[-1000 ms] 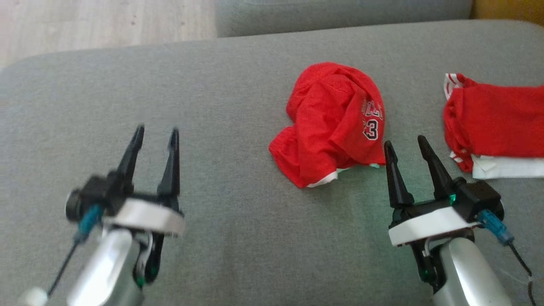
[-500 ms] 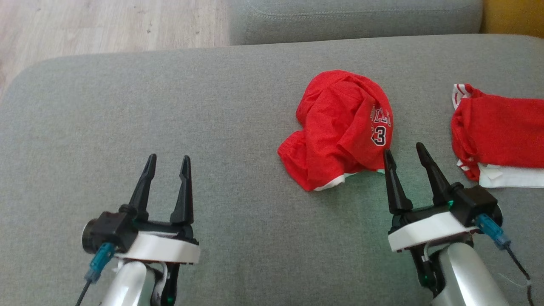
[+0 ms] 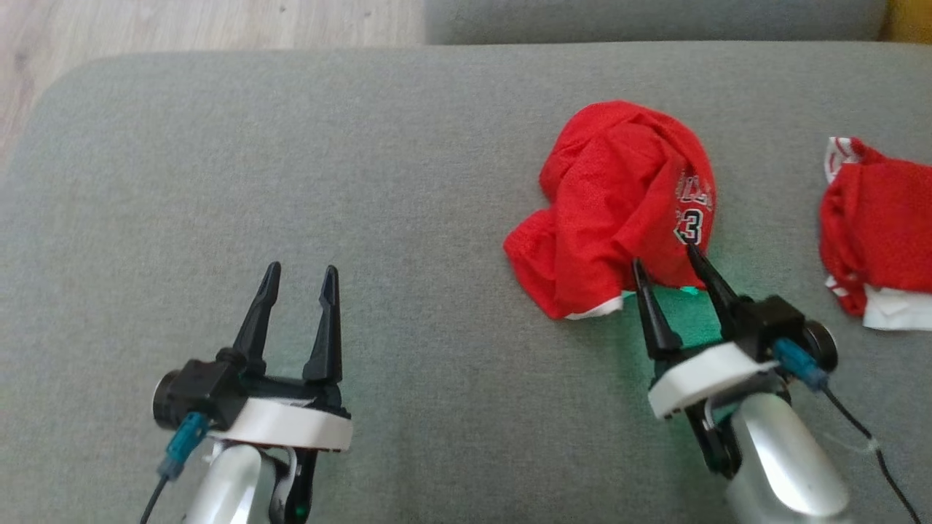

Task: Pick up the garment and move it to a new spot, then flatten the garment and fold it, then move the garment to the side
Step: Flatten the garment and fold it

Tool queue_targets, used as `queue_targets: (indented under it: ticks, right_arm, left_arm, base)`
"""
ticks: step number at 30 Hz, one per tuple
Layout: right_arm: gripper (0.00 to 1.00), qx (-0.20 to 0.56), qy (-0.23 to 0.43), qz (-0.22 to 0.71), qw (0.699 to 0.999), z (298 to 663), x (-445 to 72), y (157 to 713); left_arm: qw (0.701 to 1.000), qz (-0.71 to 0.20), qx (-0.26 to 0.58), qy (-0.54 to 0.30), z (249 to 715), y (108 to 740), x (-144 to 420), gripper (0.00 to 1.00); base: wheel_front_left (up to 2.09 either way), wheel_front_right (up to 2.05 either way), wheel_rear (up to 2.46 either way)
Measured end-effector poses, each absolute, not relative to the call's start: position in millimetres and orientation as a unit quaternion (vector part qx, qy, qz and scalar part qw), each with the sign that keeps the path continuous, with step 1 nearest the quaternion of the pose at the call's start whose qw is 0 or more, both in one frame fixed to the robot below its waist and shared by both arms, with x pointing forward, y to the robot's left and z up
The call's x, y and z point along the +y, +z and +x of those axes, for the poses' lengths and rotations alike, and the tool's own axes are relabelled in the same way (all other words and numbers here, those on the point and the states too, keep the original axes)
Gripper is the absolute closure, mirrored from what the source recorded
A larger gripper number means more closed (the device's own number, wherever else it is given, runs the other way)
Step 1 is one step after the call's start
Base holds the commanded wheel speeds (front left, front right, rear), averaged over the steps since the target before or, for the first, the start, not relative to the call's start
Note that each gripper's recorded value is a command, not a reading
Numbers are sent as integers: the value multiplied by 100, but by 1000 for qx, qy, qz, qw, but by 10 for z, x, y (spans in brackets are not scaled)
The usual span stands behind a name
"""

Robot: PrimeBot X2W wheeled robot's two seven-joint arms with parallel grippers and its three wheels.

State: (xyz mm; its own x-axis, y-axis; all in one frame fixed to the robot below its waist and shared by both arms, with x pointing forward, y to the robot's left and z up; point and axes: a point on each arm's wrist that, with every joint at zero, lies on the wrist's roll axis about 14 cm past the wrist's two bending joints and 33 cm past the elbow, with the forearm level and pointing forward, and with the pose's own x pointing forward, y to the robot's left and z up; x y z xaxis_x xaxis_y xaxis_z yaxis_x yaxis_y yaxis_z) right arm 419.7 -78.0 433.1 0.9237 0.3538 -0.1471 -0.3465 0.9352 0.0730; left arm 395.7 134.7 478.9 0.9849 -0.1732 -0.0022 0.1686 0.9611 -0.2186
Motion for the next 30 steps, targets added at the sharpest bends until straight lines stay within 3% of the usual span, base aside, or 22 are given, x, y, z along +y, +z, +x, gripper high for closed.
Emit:
queue_targets:
  ticks: [7, 8, 9, 14, 22, 27, 30]
  right_arm:
    - [0, 104, 198, 9, 975, 4388, -637, 4167]
    - [23, 109, 198, 8, 974, 4403, -636, 4136]
    - [99, 114, 199, 6, 973, 4410, -630, 4109]
    - [100, 91, 199, 9, 976, 4535, -602, 4270]
    - [100, -40, 231, 19, 972, 4686, -361, 5174]
    - [100, -149, 278, -3, 949, 4720, -29, 5994]
    - [100, -229, 316, -19, 920, 4642, 250, 6629]
  left_arm:
    - [991, -108, 18, -75, 3997, 4725, 1418, 0]
    - [991, -108, 19, -73, 3997, 4721, 1427, 0]
    - [991, -109, 20, -72, 3995, 4713, 1435, 0]
    - [992, -109, 20, -64, 3987, 4709, 1481, 0]
    - [991, -110, 2, -69, 3959, 4838, 1468, 0]
    - [991, -111, -11, -71, 3894, 4935, 1463, 0]
    - [991, -116, -18, -69, 3810, 4992, 1473, 0]
  base:
    - [0, 0, 0]
    - [0, 0, 0]
    - [0, 0, 0]
    - [0, 0, 0]
    - [0, 0, 0]
    - [0, 0, 0]
    - [0, 0, 0]
